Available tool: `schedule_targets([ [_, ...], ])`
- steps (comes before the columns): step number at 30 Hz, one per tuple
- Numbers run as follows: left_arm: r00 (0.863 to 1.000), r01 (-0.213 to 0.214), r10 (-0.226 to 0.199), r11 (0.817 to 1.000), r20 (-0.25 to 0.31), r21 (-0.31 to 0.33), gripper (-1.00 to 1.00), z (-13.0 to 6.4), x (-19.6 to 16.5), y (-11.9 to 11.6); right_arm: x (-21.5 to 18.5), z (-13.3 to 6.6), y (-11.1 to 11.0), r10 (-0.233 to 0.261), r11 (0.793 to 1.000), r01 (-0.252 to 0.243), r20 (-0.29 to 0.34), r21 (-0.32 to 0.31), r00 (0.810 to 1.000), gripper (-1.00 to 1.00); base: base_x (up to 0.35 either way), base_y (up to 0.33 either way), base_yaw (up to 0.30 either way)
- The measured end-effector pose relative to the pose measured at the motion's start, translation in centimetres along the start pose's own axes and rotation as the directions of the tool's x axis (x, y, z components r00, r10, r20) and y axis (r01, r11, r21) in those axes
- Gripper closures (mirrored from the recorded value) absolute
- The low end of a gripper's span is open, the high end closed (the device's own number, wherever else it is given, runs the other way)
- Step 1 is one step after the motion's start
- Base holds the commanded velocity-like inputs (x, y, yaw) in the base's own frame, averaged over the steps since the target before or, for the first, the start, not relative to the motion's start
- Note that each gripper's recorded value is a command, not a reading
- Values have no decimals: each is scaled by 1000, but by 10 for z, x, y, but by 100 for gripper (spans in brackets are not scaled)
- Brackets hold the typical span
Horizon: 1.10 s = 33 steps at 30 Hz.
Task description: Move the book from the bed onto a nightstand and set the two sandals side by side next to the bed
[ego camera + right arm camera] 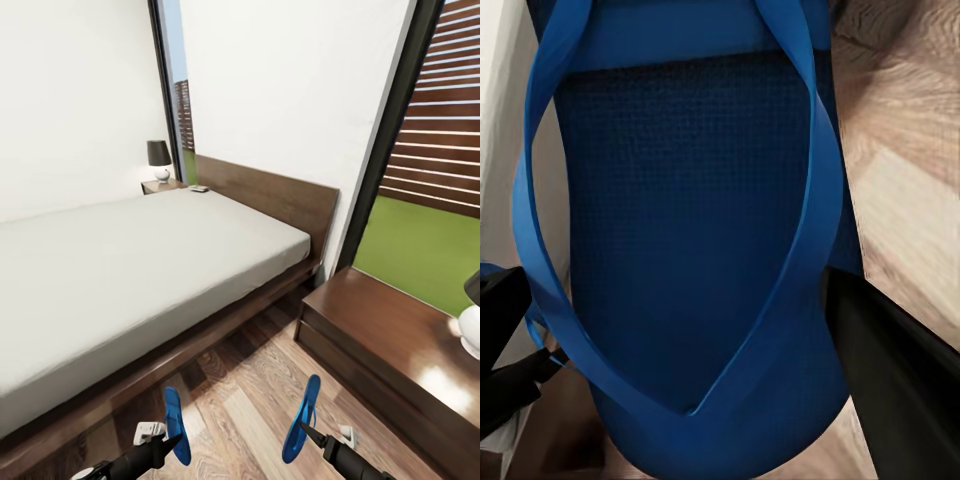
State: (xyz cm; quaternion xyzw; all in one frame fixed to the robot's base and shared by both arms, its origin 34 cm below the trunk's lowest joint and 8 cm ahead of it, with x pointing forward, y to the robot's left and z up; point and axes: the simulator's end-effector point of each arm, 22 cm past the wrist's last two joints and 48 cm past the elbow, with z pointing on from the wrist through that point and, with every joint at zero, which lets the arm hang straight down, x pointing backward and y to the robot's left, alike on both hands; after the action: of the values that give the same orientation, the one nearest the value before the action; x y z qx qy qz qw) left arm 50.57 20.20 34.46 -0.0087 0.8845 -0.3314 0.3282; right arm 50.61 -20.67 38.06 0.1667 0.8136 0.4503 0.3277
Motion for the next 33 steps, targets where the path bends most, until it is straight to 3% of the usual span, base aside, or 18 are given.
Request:
schedule_targets([
  [33,1000,0,0,1000,0,0,100,0,0,0,0,0,0,-1,1000,1,1,1,1000,100,0,0,209],
])
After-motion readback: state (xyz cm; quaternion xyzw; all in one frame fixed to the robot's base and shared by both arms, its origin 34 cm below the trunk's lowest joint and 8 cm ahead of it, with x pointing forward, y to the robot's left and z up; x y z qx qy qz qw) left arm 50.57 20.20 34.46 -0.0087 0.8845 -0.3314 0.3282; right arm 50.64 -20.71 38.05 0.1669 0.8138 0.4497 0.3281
